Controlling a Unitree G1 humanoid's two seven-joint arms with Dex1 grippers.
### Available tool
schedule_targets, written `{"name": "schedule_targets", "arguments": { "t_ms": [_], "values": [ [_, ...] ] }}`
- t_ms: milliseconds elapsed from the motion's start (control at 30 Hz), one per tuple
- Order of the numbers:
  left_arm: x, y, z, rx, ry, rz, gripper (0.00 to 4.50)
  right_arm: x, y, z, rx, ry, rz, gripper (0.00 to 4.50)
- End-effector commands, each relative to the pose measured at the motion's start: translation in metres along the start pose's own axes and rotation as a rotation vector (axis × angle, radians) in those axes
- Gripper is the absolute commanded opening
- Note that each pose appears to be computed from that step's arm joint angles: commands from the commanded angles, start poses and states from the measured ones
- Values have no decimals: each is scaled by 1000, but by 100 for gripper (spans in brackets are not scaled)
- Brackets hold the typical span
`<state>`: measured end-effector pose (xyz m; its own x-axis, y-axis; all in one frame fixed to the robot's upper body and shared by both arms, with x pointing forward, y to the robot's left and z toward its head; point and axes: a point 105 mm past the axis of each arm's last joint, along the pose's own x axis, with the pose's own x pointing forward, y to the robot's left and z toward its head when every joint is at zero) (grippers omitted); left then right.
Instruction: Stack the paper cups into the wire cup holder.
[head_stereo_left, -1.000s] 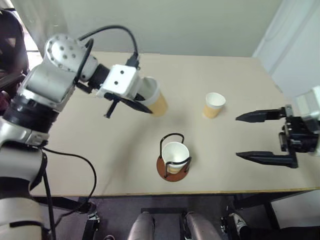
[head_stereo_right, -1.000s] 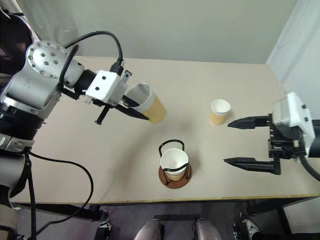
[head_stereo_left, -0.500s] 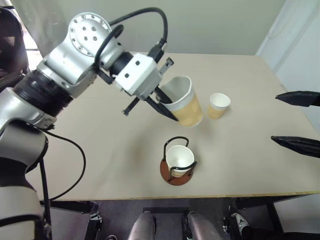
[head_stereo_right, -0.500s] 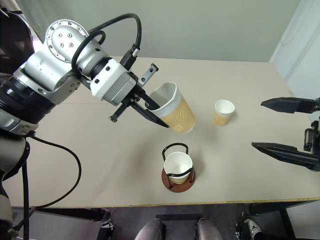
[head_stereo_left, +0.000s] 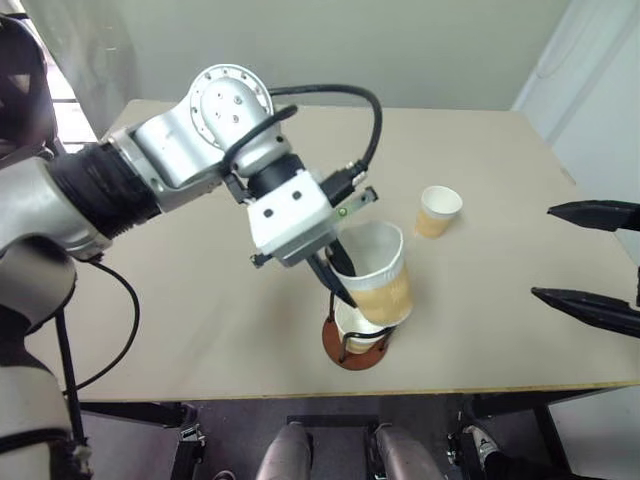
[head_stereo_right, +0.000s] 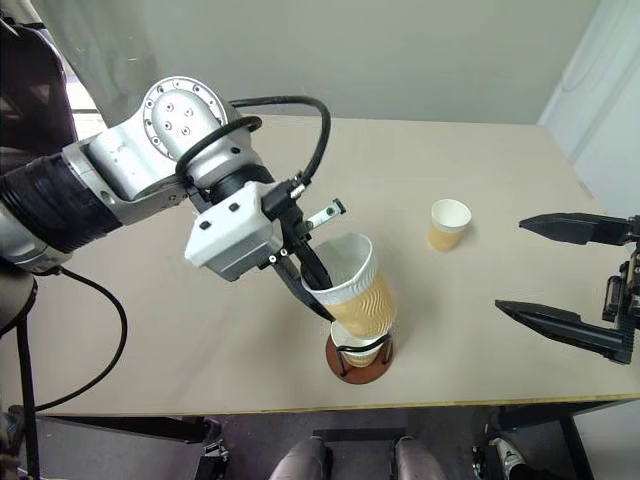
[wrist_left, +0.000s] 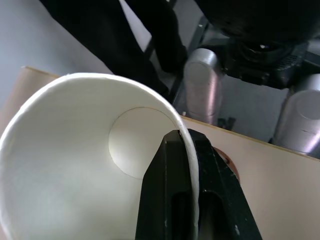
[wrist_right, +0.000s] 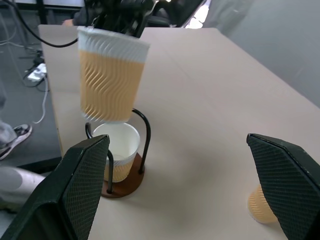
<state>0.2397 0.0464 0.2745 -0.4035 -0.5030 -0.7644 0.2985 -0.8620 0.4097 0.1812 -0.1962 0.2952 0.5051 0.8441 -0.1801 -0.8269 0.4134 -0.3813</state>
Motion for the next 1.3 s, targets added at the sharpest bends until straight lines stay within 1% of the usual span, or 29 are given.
{"name": "schedule_targets", "arguments": {
  "t_ms": [33,267,500,633,1167,1300],
  "values": [
    [-3,1,-10,35,73,-60,4,-6,5,8,-36,-8,-39,450],
    [-1,1,-30,22,132,-94,4,-7,9,7,-24,3,-64,450],
    [2,-2,-33,16,127,-110,4,-6,9,5,-14,9,-77,450],
    [5,-6,-30,23,109,-125,4,-6,9,5,-6,5,-84,450],
    [14,2,-44,89,142,-145,4,-4,11,6,-1,16,-104,450],
    [15,7,-43,101,133,-127,4,-5,11,6,1,20,-117,450]
  ]
}}
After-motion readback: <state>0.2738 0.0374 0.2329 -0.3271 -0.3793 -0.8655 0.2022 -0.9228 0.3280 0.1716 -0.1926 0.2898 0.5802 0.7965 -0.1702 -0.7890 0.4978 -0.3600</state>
